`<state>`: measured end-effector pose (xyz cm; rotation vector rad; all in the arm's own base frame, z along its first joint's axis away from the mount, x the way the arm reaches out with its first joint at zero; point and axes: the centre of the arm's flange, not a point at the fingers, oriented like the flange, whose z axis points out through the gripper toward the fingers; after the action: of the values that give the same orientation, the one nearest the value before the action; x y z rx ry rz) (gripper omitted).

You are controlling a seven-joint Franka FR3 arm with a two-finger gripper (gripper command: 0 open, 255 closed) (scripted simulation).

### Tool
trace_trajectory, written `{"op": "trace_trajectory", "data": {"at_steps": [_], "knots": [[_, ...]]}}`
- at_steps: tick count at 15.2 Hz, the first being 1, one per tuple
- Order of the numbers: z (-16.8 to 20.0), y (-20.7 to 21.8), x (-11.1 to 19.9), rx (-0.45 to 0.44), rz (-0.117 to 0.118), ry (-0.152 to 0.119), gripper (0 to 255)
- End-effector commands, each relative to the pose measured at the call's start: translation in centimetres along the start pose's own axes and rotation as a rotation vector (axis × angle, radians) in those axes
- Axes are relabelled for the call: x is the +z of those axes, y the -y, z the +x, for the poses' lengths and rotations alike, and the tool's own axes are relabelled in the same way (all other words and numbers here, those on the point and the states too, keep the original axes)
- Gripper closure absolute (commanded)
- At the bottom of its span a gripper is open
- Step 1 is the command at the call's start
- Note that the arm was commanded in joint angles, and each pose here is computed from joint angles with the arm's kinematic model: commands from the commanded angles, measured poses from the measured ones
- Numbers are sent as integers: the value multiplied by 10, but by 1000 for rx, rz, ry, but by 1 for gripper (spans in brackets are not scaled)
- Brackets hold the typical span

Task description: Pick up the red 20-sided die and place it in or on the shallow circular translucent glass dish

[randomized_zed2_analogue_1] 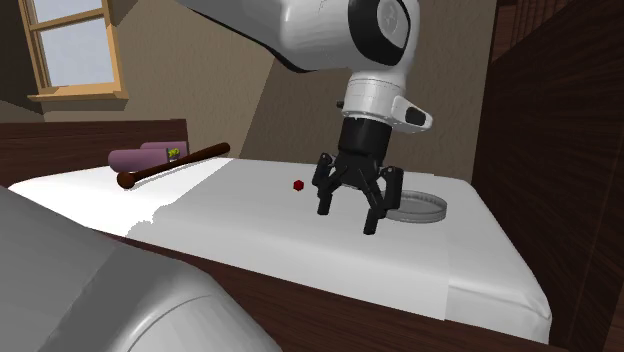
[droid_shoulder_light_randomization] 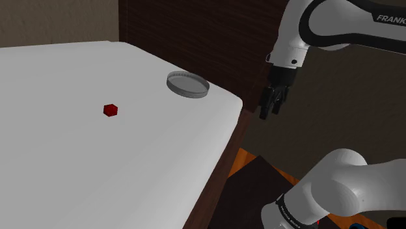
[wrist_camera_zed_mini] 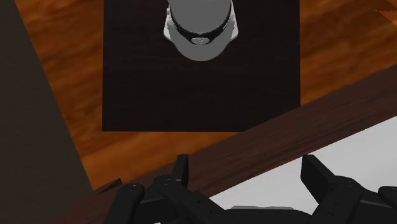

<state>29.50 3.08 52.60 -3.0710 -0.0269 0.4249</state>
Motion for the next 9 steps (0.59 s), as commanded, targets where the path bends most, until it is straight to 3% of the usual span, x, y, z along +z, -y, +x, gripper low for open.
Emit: {"op": "trace_trajectory", "data": {"at_steps": [1,9], "knots": [[0,0,0,0,0,0,0],[50,88,1,-2,-1,-61,0]]}}
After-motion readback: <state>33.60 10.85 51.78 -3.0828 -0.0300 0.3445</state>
